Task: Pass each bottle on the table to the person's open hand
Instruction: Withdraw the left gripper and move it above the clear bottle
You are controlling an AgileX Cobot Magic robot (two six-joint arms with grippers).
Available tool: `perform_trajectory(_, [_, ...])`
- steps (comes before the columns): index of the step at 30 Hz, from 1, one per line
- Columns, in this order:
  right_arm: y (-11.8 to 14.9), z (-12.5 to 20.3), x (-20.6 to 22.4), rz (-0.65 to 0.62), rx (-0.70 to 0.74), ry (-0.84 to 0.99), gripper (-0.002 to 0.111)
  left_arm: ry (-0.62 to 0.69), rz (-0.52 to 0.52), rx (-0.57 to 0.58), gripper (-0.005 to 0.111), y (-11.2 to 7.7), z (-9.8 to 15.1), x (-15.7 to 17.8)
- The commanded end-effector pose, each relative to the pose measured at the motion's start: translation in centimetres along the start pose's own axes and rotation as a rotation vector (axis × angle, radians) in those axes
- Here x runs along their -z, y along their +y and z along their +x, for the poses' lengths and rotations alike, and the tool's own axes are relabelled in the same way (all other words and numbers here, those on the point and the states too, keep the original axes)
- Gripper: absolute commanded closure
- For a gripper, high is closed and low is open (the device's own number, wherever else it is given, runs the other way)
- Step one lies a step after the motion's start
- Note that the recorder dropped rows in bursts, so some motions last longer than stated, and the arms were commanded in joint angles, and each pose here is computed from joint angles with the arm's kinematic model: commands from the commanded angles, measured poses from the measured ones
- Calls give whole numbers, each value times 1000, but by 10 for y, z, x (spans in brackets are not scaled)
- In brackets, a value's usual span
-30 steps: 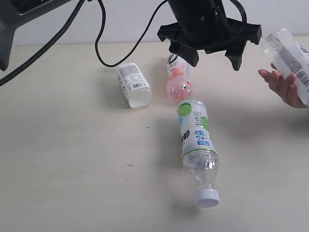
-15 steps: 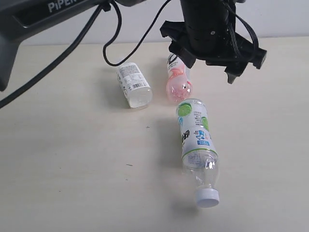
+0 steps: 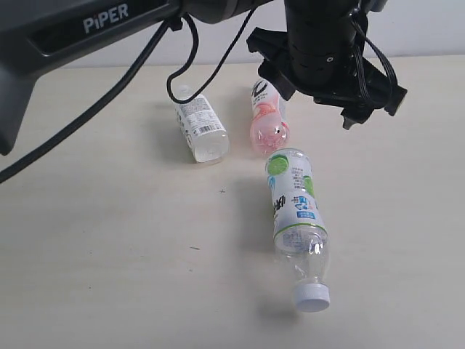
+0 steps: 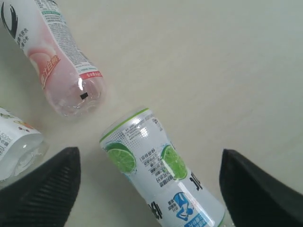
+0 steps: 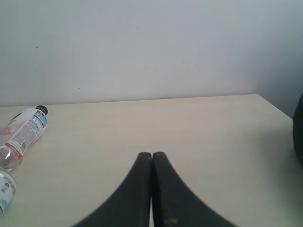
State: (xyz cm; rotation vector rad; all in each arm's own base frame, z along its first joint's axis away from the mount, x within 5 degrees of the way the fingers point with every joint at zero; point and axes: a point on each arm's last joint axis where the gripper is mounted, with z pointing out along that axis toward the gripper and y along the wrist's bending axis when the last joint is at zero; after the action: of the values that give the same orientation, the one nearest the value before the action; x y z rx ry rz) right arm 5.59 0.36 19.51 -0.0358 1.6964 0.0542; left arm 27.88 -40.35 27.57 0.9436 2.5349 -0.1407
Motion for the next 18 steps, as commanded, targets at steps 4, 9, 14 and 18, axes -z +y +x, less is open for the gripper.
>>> perform_trajectory(4, [0,0,0,-1,11,-14,108,16,-11,2,30,4,9,11])
perform_trajectory(9, [0,0,0,-1,11,-14,108,100,-60,-1,30,4,31,-2])
perform_trajectory(14, [0,0,0,-1,11,-14,108,137,-135,11,30,9,47,-7])
perform_trajectory(18, [0,0,0,-1,11,-14,108,143,-138,-11,30,12,48,-7])
